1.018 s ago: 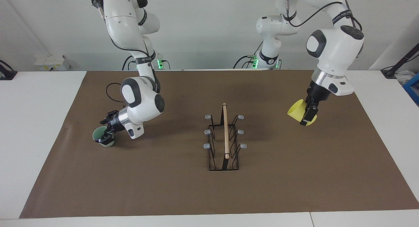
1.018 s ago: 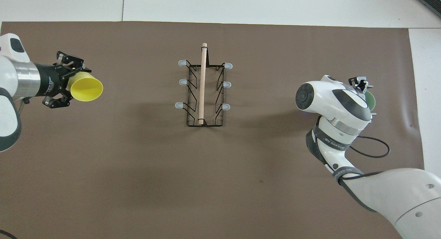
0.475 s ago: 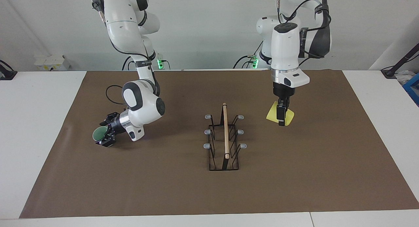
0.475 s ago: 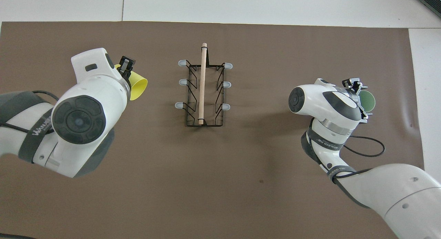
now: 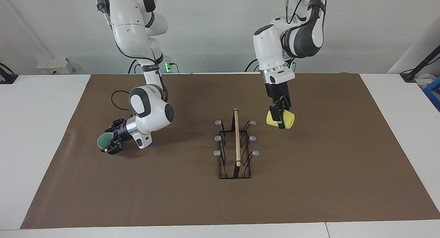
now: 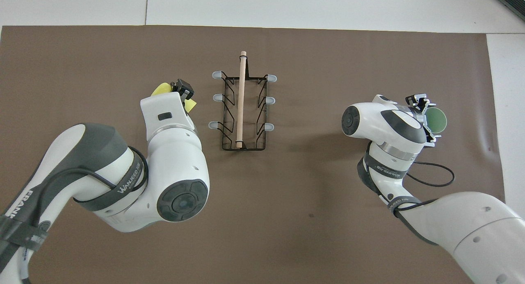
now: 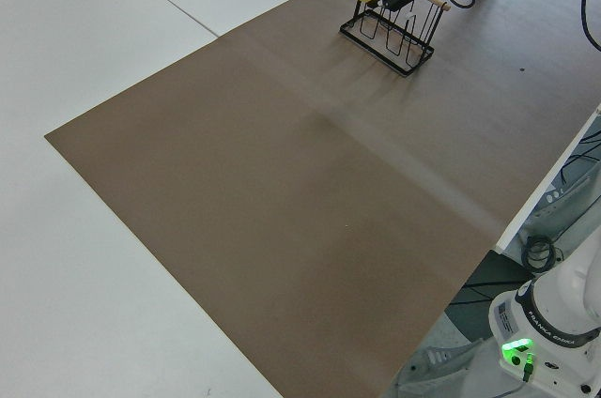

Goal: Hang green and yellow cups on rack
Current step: 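Carry the yellow cup to the rack while the right gripper lifts the green cup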

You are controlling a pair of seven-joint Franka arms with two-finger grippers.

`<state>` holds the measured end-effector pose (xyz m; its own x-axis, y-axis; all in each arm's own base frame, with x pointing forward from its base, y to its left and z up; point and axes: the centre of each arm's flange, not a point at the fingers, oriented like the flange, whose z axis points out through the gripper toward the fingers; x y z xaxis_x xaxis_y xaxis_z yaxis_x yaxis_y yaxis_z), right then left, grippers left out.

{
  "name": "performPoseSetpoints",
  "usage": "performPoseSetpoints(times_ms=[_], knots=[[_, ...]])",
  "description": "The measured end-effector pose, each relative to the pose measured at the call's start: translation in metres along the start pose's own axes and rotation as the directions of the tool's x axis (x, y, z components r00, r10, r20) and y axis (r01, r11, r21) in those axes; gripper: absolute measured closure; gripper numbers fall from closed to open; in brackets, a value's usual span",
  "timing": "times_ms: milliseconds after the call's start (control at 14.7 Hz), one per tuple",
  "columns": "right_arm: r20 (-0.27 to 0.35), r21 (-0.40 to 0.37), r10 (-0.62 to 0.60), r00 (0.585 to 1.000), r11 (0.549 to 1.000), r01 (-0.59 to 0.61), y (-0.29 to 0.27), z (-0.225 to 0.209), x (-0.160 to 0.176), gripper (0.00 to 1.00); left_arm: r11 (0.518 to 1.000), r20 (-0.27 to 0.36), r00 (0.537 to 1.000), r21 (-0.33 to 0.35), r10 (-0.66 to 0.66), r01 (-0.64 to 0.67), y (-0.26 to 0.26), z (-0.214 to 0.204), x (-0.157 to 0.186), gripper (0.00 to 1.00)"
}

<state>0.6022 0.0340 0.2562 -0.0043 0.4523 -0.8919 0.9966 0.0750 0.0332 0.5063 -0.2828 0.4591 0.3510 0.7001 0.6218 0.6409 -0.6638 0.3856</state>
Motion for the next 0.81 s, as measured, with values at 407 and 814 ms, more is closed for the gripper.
performPoseSetpoints(times_ms=[407,814], knots=[[0.005,-0.006,0.021,1.000,1.000,-0.021,-0.006,-0.003,0.029,0.00,0.973,-0.138,0.970,-0.085,0.202,-0.215,-0.003,-0.008,-0.029,0.32],[0.033,-0.028,0.024,0.999,0.999,-0.023,-0.013,0.001,0.045,0.00,0.964,-0.202,0.949,-0.063,0.243,-0.260,-0.009,-0.014,-0.063,0.32]])
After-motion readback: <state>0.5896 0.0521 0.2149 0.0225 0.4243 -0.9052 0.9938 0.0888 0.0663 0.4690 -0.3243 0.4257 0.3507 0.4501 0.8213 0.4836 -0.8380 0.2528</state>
